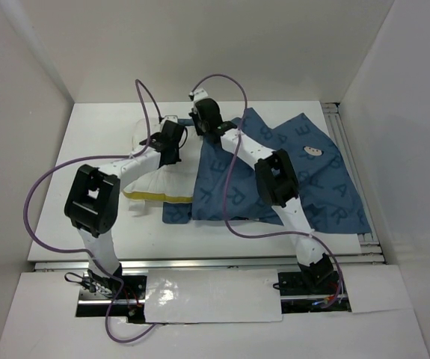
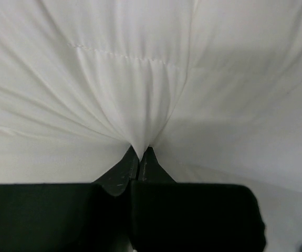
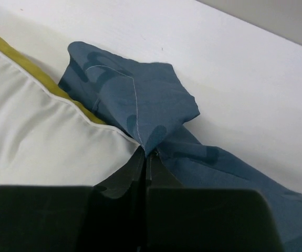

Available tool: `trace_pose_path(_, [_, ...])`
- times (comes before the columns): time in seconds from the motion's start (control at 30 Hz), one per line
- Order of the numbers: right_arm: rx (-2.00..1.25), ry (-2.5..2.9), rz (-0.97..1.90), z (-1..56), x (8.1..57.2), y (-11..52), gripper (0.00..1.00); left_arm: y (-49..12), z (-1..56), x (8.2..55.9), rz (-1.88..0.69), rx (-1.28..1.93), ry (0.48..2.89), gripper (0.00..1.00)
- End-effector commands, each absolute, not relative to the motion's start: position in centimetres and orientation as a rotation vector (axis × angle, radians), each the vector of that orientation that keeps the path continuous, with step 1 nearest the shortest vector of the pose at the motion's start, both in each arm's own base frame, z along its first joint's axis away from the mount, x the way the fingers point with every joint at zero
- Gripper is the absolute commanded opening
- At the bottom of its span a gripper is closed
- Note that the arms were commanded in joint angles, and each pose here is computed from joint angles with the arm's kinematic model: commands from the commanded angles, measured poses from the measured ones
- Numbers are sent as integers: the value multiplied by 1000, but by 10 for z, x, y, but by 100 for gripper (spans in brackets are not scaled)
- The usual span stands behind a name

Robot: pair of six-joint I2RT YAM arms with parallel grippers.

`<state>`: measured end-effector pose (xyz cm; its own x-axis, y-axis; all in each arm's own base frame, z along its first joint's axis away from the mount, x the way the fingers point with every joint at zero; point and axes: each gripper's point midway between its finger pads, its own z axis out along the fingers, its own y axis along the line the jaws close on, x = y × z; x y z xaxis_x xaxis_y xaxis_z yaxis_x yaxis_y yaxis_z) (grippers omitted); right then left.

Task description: Put the pillow into the pillowcase

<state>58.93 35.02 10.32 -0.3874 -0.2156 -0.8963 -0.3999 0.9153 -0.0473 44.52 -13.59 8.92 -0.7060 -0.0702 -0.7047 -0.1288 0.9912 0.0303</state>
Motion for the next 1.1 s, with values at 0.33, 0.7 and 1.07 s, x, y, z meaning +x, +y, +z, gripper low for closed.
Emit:
trace_pose_path(0.33, [-492, 1675, 572, 300, 492, 434, 0, -208, 260, 420, -227, 236, 1789, 0])
trace_pose_path(0.7, [-676, 1581, 1038, 373, 400, 461, 0, -212, 336, 359, -391, 404, 1436, 0])
trace_pose_path(1.07, [-666, 1820, 1227, 311, 407, 460, 0, -199, 267, 375, -486, 321, 1403, 0])
